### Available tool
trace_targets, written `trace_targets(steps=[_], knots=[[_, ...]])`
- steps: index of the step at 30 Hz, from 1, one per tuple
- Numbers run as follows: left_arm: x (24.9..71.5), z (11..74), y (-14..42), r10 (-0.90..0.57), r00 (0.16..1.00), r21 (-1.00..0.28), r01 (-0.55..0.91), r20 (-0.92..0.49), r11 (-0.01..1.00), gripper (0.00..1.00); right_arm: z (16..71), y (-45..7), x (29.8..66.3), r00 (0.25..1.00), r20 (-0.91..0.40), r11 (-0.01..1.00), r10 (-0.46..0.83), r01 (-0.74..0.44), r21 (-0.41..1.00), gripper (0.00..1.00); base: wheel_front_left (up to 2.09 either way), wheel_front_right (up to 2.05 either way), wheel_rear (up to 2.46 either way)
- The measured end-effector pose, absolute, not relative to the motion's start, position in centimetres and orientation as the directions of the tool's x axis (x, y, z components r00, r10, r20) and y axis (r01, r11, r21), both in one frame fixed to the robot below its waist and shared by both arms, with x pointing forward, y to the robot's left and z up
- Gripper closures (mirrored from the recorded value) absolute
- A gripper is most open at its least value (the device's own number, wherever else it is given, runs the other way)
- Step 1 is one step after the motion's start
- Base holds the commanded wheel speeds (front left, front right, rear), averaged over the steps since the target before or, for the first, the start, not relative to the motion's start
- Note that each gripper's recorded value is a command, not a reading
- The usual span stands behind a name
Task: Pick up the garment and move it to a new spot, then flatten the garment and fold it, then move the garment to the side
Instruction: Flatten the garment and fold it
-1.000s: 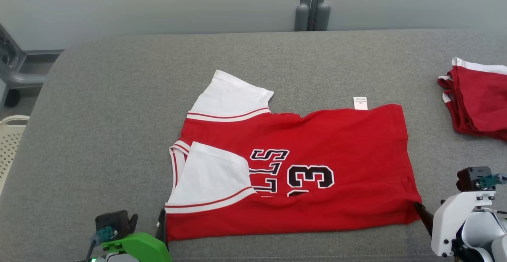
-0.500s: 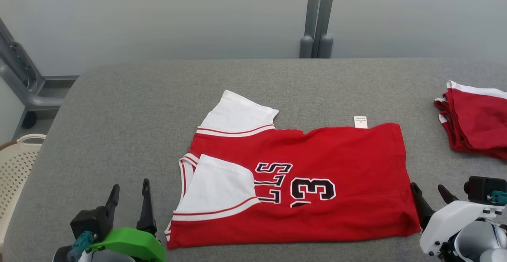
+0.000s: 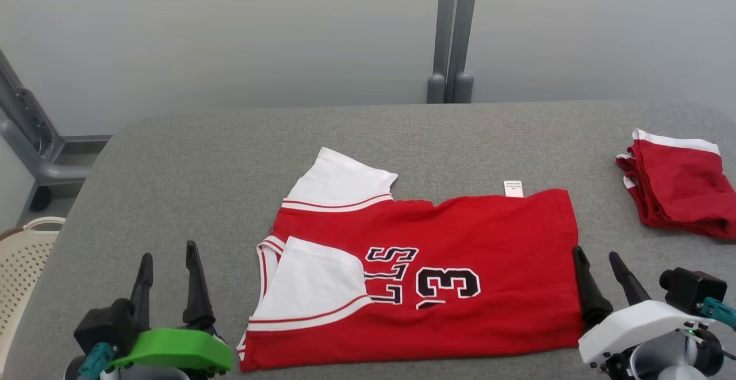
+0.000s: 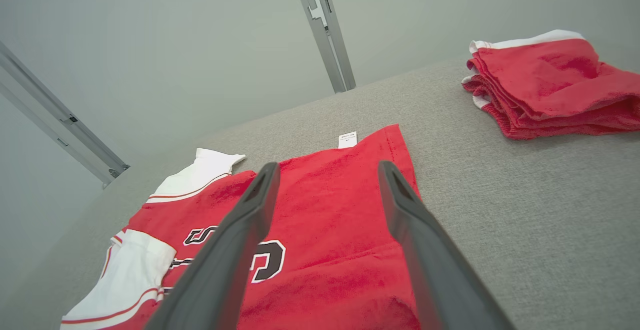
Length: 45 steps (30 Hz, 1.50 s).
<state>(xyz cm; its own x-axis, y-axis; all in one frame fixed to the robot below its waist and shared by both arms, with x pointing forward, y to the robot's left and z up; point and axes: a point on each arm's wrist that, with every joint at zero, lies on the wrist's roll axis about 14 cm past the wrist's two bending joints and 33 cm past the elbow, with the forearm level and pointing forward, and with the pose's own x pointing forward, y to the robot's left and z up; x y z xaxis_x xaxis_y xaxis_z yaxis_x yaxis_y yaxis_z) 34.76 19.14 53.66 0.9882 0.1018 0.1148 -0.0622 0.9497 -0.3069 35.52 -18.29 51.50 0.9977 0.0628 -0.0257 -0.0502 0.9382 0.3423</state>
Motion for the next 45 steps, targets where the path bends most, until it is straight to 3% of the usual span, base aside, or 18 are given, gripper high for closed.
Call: trace_targets(steps=[14,45], knots=[[31.8,49.0,18.2,-0.005,1.000,-0.186,0.008,0.014,0.983,0.00,51.6,-13.2,35.7,0.982,0.059,0.930,0.181,-0.190,0.316,0.00,0.00,0.00,0.00],[31.6,46.2,18.3,-0.017,0.997,-0.164,0.004,-0.078,0.987,0.00,49.5,-13.0,36.1,0.981,-0.011,0.948,0.193,-0.183,0.259,0.00,0.00,0.00,0.00]])
